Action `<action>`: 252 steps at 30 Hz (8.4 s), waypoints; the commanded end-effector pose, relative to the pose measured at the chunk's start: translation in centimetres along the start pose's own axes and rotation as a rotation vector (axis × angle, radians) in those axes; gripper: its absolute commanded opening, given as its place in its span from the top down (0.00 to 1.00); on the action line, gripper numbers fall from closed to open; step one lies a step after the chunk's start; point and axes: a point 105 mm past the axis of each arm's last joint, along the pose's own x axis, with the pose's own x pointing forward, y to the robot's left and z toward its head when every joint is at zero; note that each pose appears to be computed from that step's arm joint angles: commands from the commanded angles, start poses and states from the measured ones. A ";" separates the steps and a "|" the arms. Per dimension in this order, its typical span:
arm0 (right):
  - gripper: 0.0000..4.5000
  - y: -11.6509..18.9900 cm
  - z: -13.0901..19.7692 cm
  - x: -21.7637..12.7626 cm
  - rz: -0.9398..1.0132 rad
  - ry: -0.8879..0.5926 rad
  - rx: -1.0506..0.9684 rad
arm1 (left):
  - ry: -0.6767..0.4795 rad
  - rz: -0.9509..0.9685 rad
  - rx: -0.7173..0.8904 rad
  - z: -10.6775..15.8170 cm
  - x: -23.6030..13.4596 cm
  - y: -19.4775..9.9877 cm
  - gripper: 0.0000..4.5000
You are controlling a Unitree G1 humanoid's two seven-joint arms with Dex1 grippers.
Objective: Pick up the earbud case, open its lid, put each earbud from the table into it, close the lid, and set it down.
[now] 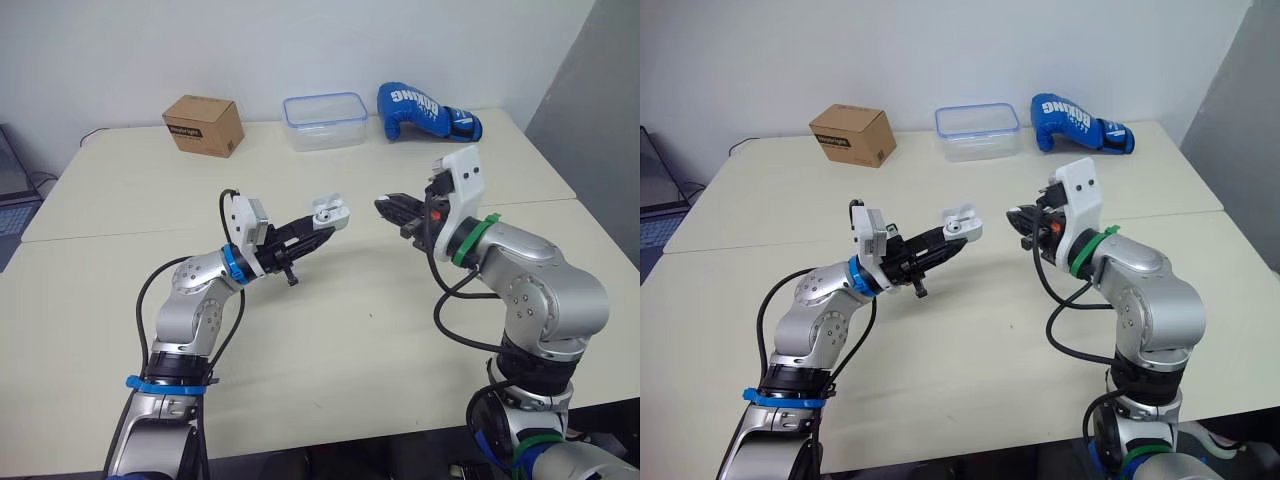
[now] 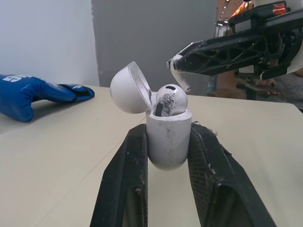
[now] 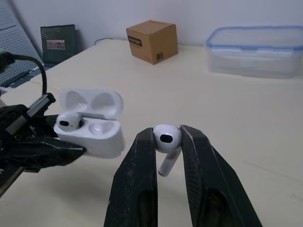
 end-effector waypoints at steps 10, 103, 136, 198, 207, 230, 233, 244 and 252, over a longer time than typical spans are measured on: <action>0.92 2.4 2.5 1.3 0.036 -0.143 -0.165 | -0.037 -0.032 0.013 1.2 1.2 -0.3 0.82; 0.60 -2.9 0.2 0.4 0.310 0.096 -0.156 | 0.019 -0.185 -0.074 2.5 -1.1 -2.3 0.82; 0.99 1.8 1.5 3.0 0.594 0.054 -0.263 | 0.023 -0.198 -0.132 2.4 -0.7 -3.1 0.82; 0.99 -3.5 -3.1 -4.5 0.577 0.406 -0.708 | 0.546 0.138 -0.794 -8.3 -0.6 -1.6 0.82; 0.99 -3.0 -3.4 -4.4 0.586 0.399 -0.701 | 0.622 0.230 -0.768 -9.9 -1.1 -0.5 0.82; 1.00 -3.4 -4.7 -4.7 0.577 0.416 -0.668 | 0.632 0.279 -0.433 -4.6 -9.1 0.5 0.30; 1.00 -3.7 -5.0 -5.0 0.542 0.405 -0.625 | 0.497 0.310 -0.276 -2.3 -9.7 0.5 0.30; 1.00 -0.8 -10.9 -10.4 0.411 0.472 -0.249 | 0.448 0.545 -0.156 -2.4 -15.4 -4.5 0.30; 1.00 0.3 -12.7 -10.5 0.368 0.481 -0.167 | 0.459 0.613 -0.142 -4.1 -16.2 -4.4 0.30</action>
